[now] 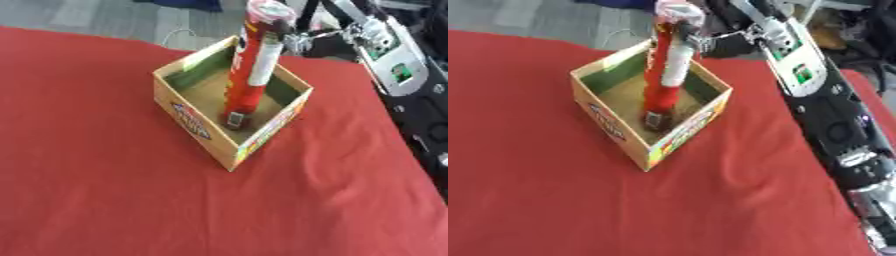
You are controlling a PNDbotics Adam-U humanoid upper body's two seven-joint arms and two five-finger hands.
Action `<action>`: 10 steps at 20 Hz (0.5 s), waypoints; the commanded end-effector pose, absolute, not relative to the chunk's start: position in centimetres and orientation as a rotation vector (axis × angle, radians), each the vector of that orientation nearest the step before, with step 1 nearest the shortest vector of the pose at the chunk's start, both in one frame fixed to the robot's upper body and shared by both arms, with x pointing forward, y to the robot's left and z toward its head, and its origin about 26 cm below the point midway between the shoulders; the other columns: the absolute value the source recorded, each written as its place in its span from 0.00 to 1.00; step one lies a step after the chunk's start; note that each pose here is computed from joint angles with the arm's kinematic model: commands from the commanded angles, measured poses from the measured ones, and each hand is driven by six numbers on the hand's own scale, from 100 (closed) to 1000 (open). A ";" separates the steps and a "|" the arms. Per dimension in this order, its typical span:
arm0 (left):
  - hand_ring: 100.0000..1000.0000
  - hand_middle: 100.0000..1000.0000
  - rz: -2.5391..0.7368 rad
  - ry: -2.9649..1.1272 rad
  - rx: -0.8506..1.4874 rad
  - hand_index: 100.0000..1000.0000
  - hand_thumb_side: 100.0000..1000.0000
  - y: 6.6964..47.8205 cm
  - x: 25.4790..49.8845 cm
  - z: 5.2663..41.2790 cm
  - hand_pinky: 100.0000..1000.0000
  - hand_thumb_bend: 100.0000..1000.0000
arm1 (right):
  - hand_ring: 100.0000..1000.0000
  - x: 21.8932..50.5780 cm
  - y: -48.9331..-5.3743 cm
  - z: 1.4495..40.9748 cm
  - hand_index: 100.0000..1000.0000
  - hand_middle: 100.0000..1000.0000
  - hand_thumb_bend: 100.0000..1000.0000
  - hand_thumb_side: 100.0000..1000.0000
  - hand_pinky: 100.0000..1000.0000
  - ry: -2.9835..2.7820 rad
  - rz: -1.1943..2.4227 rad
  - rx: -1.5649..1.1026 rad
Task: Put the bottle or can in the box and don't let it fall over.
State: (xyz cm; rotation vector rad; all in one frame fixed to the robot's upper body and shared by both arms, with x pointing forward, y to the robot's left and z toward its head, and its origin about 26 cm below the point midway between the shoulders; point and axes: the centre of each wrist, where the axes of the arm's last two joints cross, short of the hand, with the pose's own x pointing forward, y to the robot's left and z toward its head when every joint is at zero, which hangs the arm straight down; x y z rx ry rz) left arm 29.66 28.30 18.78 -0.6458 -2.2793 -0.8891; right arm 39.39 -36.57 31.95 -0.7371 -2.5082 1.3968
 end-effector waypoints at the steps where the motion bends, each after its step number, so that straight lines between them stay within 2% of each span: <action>1: 0.81 0.69 -0.920 -2.287 -0.633 0.75 0.60 28.4 29.4 19.5 0.47 0.00 | 0.99 38.7 -37.3 33.5 0.83 0.84 0.00 0.12 0.90 -2.531 1.384 -0.765; 3: 0.81 0.69 -0.918 -2.286 -0.634 0.75 0.60 28.5 29.3 19.5 0.47 0.00 | 0.99 38.6 -37.3 33.6 0.84 0.84 0.00 0.12 0.89 -2.547 1.360 -0.737; 6: 0.81 0.69 -0.913 -2.282 -0.636 0.75 0.60 28.5 29.3 19.4 0.47 0.00 | 0.98 38.3 -37.3 34.0 0.84 0.83 0.00 0.18 0.88 -2.578 1.313 -0.679; 10: 0.81 0.69 -0.903 -2.272 -0.640 0.75 0.60 28.5 29.2 19.2 0.47 0.00 | 0.98 37.4 -37.4 35.2 0.85 0.82 0.00 0.16 0.86 -2.630 1.217 -0.583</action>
